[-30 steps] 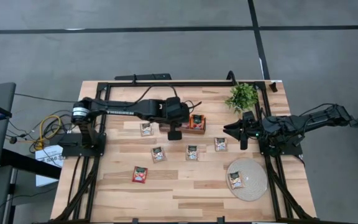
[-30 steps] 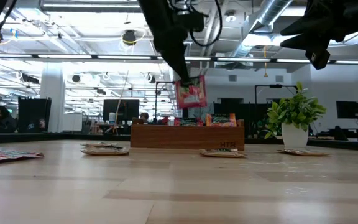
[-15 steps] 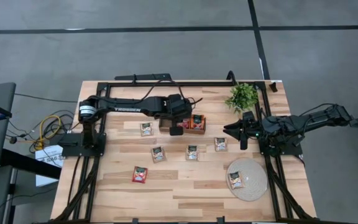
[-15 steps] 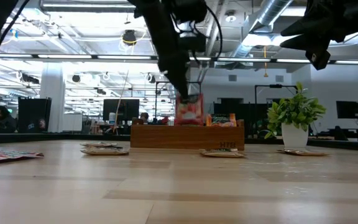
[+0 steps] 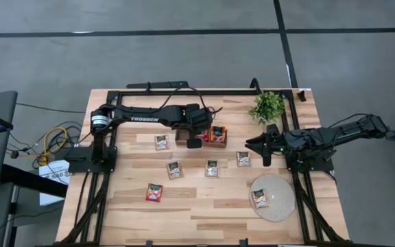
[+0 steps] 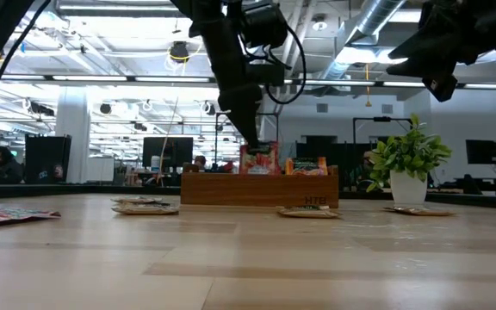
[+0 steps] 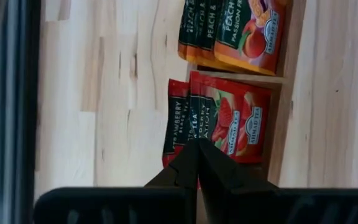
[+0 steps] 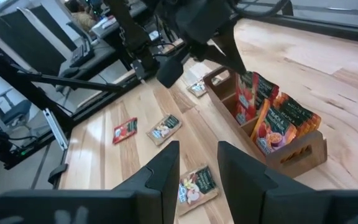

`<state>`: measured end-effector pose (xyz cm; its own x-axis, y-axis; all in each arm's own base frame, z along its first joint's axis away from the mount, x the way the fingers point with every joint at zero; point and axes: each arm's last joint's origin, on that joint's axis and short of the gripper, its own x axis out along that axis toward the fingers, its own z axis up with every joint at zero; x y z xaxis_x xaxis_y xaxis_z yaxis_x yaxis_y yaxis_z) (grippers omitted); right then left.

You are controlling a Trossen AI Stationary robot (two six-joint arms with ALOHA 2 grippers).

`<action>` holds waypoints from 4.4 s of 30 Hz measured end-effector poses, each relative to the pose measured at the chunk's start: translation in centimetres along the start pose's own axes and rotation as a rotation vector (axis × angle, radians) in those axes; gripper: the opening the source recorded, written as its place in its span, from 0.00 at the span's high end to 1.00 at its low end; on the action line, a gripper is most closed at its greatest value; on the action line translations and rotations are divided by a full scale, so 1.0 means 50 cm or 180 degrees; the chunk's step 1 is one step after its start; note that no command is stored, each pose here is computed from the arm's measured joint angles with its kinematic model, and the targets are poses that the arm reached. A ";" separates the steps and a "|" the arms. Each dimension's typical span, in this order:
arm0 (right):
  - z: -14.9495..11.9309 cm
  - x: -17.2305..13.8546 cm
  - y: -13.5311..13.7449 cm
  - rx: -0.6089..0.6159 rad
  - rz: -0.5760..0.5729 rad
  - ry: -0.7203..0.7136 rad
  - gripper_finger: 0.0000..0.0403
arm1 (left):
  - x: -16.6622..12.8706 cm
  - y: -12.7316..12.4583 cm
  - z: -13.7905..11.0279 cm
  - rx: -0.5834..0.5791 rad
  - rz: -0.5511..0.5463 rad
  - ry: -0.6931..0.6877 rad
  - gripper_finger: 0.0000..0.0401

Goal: Pick & Place Tea
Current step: Put the red tea bag into the middle section of the wooden organizer

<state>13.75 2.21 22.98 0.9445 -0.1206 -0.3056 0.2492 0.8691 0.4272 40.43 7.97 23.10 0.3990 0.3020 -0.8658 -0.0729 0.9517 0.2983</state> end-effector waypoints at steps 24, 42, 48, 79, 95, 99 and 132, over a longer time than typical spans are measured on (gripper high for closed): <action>-0.005 0.009 0.000 -0.0002 -0.0045 0.0069 0.75 | 0.028 -0.009 0.002 -0.0148 -0.0114 -0.0001 1.00; -0.005 0.009 0.000 0.0028 -0.0045 0.0069 0.75 | 0.027 -0.009 0.002 -0.0171 -0.0108 0.0009 0.99; -0.005 0.009 0.000 0.0027 -0.0046 0.0069 0.75 | 0.027 -0.009 0.001 -0.0168 -0.0108 0.0014 0.89; -0.005 0.009 0.000 0.0029 -0.0043 0.0073 0.75 | -0.227 -0.178 -0.109 -0.0169 -0.1471 0.1238 0.65; -0.007 0.009 0.002 0.0112 0.0036 0.0140 0.75 | -0.148 -0.357 -0.254 -0.0079 -0.1256 0.1215 0.65; -0.007 0.009 0.002 0.0136 0.0075 0.0161 0.75 | -0.143 -0.352 -0.270 -0.0076 -0.1088 0.1205 0.65; -0.007 0.009 0.002 0.0132 0.0081 0.0171 0.75 | -0.087 -0.385 -0.350 -0.0345 -0.1250 0.1300 0.65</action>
<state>14.12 2.44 22.58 0.9380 -0.0719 -0.3390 0.2350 0.8509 0.4699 24.10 -10.68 14.09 0.0314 -0.0984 -0.9946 -0.0925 0.9906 -0.1010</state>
